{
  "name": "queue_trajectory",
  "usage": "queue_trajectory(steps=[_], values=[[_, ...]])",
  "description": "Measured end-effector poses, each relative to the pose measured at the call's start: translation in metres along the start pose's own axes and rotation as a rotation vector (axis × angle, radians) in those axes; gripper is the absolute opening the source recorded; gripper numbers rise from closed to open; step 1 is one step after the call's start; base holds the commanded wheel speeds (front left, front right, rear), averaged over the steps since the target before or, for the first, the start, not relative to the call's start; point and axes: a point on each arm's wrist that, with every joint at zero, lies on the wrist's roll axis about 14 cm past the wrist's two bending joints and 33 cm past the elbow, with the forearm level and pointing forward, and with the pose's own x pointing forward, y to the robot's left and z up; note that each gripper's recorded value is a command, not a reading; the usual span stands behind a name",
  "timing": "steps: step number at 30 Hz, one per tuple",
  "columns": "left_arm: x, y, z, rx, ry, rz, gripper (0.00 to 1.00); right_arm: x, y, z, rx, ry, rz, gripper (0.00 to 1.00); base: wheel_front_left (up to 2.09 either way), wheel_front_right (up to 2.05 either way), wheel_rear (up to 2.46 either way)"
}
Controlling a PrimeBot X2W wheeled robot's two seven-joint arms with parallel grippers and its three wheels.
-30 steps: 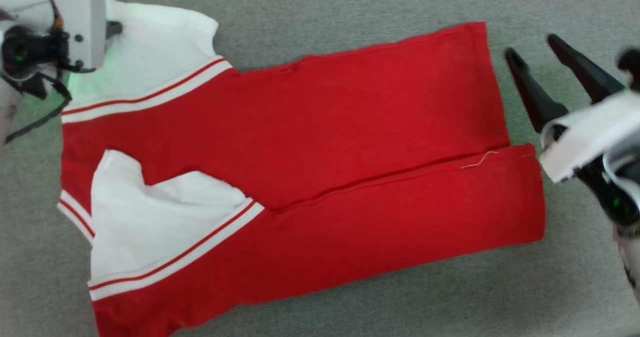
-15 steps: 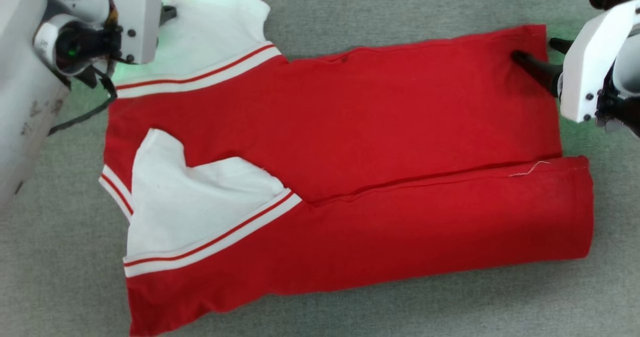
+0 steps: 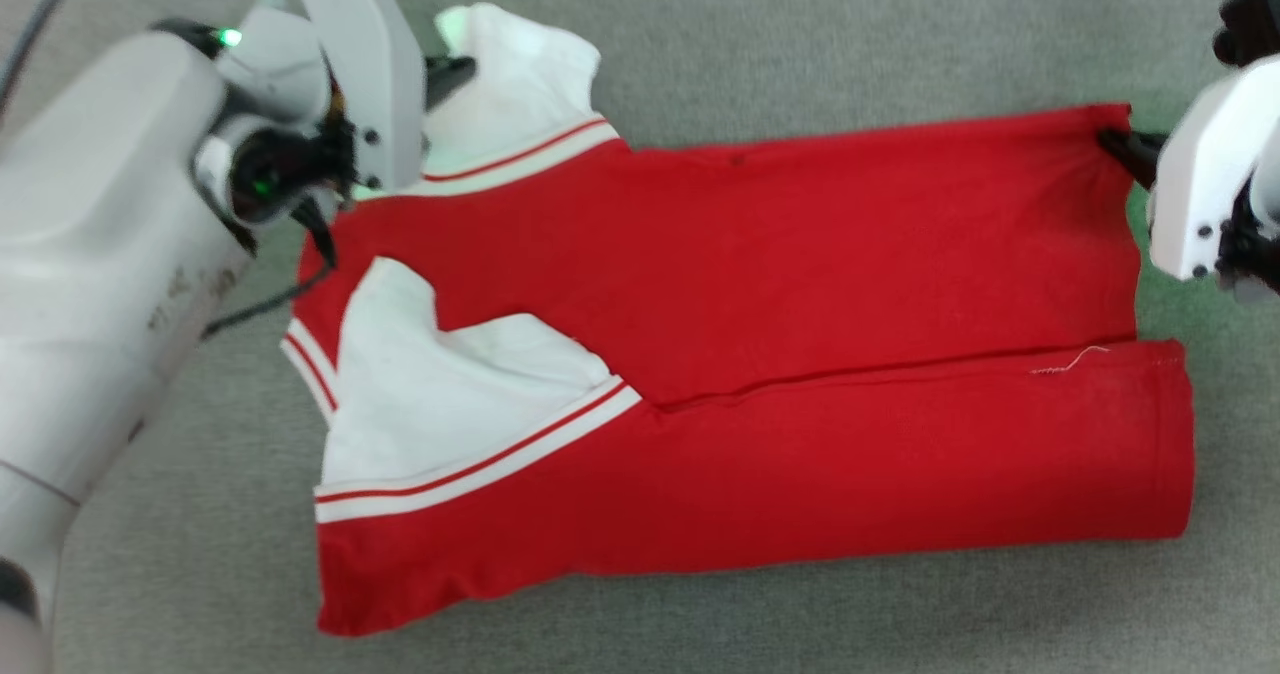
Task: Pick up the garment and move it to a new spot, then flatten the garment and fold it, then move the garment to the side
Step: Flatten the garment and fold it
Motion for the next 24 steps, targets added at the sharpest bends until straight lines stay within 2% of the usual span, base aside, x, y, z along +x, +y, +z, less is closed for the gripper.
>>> queue_trajectory(steps=[10, 18, 24], values=[[-0.087, -0.049, 0.023, 0.106, -0.248, -0.084, 0.00, -0.053, 0.014, 0.009, -0.053, -0.149, 0.050, 0.00, 0.00, 0.00, 0.00], [-0.141, -0.086, -0.019, 0.150, -0.334, -0.163, 0.00, -0.089, 0.022, -0.004, -0.079, -0.200, 0.086, 0.00, 0.00, 0.00, 0.00], [-0.175, -0.086, -0.053, 0.112, -0.394, -0.156, 0.00, -0.105, 0.032, -0.019, -0.081, -0.212, 0.118, 0.00, 0.00, 0.00, 0.00]])
